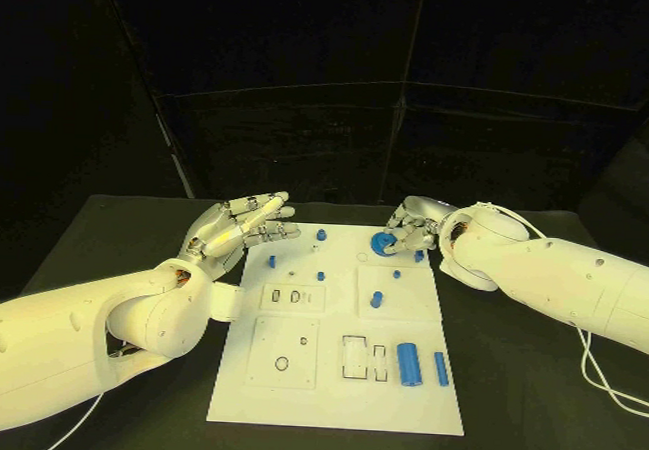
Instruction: Assemble the parts on the task board
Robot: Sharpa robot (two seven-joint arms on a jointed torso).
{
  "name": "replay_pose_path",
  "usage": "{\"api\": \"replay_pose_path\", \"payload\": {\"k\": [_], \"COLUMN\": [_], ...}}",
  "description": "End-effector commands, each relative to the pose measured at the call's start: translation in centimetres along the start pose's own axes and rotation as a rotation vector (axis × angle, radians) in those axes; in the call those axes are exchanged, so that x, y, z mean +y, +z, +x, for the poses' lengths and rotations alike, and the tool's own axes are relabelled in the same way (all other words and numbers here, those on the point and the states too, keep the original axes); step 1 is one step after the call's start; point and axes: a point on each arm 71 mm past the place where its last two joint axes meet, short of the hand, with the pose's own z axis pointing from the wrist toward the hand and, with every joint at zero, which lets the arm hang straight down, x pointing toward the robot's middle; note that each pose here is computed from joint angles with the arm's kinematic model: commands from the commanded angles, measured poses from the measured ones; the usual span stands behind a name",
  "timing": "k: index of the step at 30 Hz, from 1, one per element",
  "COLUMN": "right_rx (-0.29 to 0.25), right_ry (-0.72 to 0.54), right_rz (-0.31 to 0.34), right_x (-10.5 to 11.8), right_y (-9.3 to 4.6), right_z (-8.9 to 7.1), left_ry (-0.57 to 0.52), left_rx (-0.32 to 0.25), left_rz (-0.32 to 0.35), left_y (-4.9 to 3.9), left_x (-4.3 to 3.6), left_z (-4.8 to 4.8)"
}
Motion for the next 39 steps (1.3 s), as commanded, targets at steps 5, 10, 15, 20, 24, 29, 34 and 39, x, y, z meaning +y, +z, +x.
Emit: {"api": "replay_pose_path", "payload": {"k": [5,10,15,20,24,29,34,39], "right_rx": [-0.012,-0.031,-0.052,-0.085,-0.128,-0.141,-0.141,-0.160], "right_ry": [-0.071,-0.103,-0.131,-0.150,-0.162,-0.139,-0.104,-0.096], "right_rz": [-0.011,-0.013,-0.021,-0.041,-0.079,-0.128,-0.175,-0.225], "right_x": [0.4,0.7,0.9,1.3,2.2,3.7,5.7,8.0], "right_y": [0.2,0.2,0.2,0.1,-0.3,-1.0,-1.4,-1.5], "right_z": [0.0,0.0,-0.1,-0.2,-0.2,0.0,0.3,0.6], "left_ry": [-0.003,-0.003,-0.003,-0.004,-0.004,-0.003,-0.004,-0.005], "left_rx": [0.016,0.016,0.017,0.017,0.018,0.016,0.017,0.018], "left_rz": [0.005,0.003,0.001,0.001,0.001,0.000,-0.001,-0.001], "left_y": [0.05,0.04,0.02,0.01,-0.01,-0.05,-0.08,-0.10], "left_x": [-0.07,-0.06,-0.06,-0.07,-0.08,-0.10,-0.13,-0.14], "left_z": [0.19,0.18,0.18,0.17,0.17,0.10,0.07,0.10]}}
